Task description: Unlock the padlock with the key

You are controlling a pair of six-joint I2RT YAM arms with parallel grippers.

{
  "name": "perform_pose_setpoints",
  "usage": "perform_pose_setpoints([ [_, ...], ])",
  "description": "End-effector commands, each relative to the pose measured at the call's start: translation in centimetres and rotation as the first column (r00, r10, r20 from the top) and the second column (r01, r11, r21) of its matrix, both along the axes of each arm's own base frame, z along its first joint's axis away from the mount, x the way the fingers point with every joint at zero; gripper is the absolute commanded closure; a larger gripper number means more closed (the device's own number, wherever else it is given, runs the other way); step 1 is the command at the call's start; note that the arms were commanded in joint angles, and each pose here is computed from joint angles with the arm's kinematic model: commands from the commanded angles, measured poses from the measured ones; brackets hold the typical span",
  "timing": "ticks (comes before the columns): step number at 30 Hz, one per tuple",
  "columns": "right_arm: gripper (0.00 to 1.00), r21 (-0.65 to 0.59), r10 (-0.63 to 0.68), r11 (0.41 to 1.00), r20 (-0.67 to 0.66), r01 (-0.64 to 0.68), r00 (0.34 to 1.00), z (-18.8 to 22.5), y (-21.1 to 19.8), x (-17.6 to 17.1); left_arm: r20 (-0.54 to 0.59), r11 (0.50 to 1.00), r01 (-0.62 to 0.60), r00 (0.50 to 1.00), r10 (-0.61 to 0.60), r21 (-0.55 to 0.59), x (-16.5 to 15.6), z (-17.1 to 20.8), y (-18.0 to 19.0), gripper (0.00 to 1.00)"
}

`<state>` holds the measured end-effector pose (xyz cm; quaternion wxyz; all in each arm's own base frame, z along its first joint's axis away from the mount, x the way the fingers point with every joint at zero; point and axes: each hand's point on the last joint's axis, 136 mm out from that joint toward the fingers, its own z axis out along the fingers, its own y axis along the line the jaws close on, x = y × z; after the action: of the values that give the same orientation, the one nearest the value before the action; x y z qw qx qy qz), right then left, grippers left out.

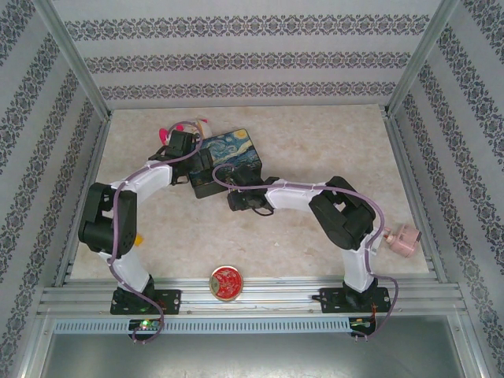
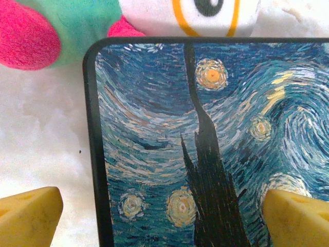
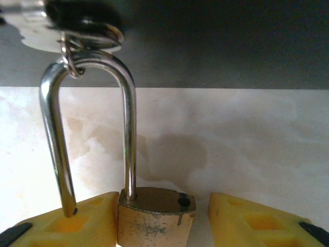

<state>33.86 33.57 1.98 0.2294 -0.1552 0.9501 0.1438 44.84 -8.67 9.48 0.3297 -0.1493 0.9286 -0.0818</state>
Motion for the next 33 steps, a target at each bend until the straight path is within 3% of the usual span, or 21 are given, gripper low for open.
perform_pose_setpoints([
  [1,0.54,-0.049,0.015,0.999,-0.005,-0.015,1.000,-1.3,-0.1,-0.2,-0.013,0.997,0.069,0.998,-0.068,0.041,-0.1,0.1,-0.9,0.01],
  [5,0.58,-0.045,0.004,0.999,-0.011,-0.005,1.000,-1.5,-0.4,-0.5,-0.018,0.994,0.092,0.996,-0.091,0.052,-0.4,-0.1,-1.4,0.01],
  [13,0.75,-0.035,-0.016,0.999,-0.017,0.015,1.000,-1.6,-1.1,-1.3,-0.020,0.983,0.169,0.986,-0.168,0.066,-1.2,-0.5,-3.7,0.01],
  [21,1.00,0.001,-0.076,0.997,-0.031,0.076,0.997,-1.4,-1.9,-2.7,-0.022,0.978,0.199,0.980,-0.198,0.057,-2.5,-0.8,-5.3,0.01],
  [33,1.00,0.055,-0.215,0.974,-0.080,0.220,0.973,-1.4,-4.7,-5.1,-0.010,0.963,0.266,0.964,-0.266,0.030,-4.3,-0.5,-9.6,0.01],
])
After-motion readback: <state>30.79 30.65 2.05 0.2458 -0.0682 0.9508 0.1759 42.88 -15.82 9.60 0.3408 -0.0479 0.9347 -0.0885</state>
